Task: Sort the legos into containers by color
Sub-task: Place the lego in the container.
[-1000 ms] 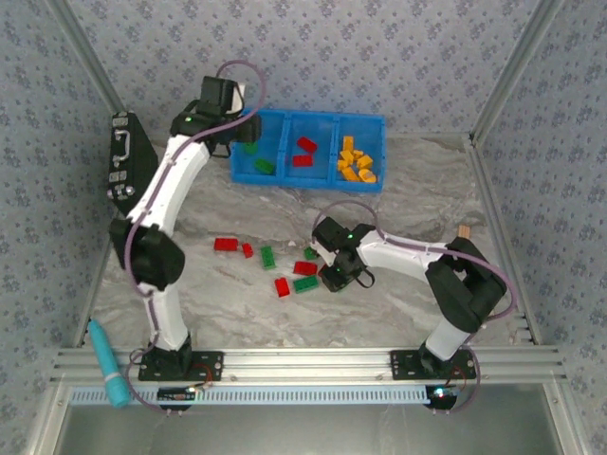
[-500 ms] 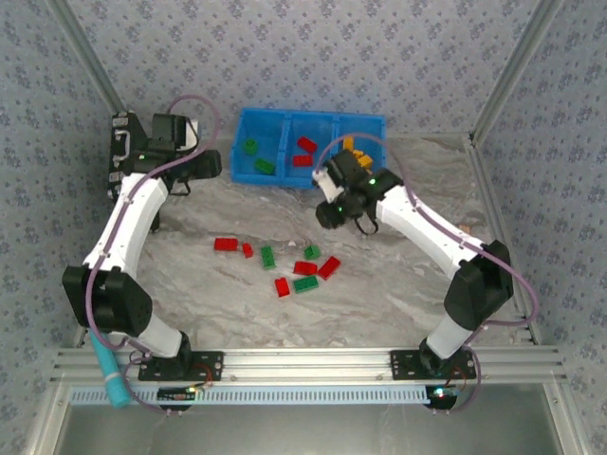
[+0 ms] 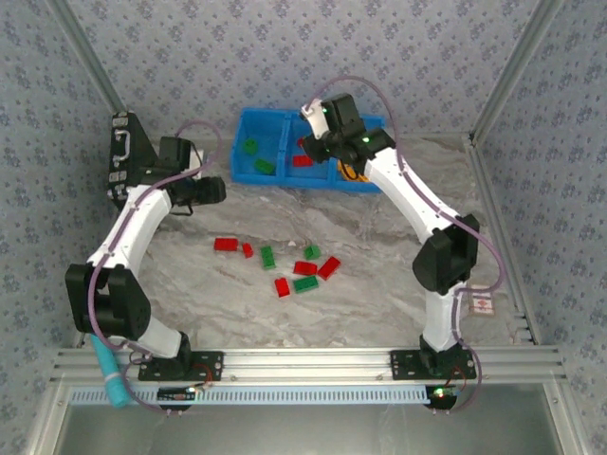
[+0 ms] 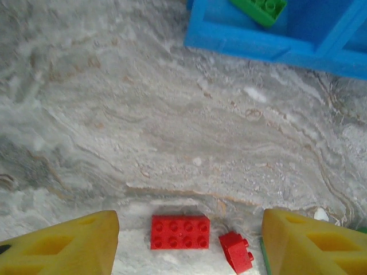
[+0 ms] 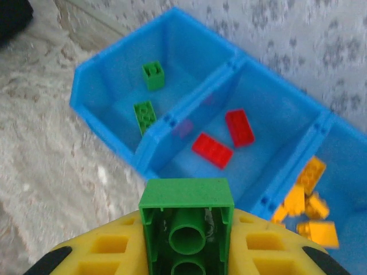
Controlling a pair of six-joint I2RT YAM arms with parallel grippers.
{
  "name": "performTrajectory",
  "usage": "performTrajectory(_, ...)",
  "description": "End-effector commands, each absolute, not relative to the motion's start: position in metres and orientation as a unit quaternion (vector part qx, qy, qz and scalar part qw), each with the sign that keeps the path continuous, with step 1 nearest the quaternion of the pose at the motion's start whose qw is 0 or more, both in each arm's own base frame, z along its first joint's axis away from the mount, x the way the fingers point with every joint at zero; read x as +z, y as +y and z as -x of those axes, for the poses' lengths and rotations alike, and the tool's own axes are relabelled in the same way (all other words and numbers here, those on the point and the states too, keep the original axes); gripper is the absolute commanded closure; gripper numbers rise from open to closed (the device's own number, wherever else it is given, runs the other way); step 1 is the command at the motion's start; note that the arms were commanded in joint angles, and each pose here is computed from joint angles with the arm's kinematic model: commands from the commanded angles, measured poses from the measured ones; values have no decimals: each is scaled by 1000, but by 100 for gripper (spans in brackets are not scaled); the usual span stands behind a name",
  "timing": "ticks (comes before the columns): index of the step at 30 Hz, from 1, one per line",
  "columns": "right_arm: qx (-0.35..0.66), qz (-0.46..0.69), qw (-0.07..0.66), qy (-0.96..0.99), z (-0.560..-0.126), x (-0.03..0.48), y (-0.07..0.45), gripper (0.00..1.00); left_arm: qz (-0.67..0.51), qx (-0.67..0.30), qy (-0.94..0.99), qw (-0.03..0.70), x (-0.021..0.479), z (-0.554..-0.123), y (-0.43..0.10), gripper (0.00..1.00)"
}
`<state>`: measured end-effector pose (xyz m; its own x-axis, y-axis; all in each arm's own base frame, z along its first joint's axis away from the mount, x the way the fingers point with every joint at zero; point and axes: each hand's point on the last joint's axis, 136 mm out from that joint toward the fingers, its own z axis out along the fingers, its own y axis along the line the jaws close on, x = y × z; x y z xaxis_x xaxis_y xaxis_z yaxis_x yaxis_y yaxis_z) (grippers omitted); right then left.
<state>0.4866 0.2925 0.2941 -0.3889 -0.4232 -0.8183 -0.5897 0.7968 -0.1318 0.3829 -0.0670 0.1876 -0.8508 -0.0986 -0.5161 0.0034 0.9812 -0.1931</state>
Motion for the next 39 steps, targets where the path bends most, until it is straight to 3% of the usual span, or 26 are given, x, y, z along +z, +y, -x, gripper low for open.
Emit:
performTrajectory(1,98,325,518,785,-511,317,316,71,40,-113,957,263,187,-369,-70,33)
performTrajectory(7,140,316,564,750,-552,321,354,71,90,-119,961,235,175,-339,-65,33)
performTrajectory(17,195,312,593,717,-597,262,411,72,191,-181,946,189,158,-297,-77,33)
performTrajectory(26,199,286,586,732,-617,203,420,66,257,-211,933,140,140,-271,-86,32)
performTrajectory(39,217,300,579,726,-609,222,418,38,345,-231,901,124,105,-276,-91,29)
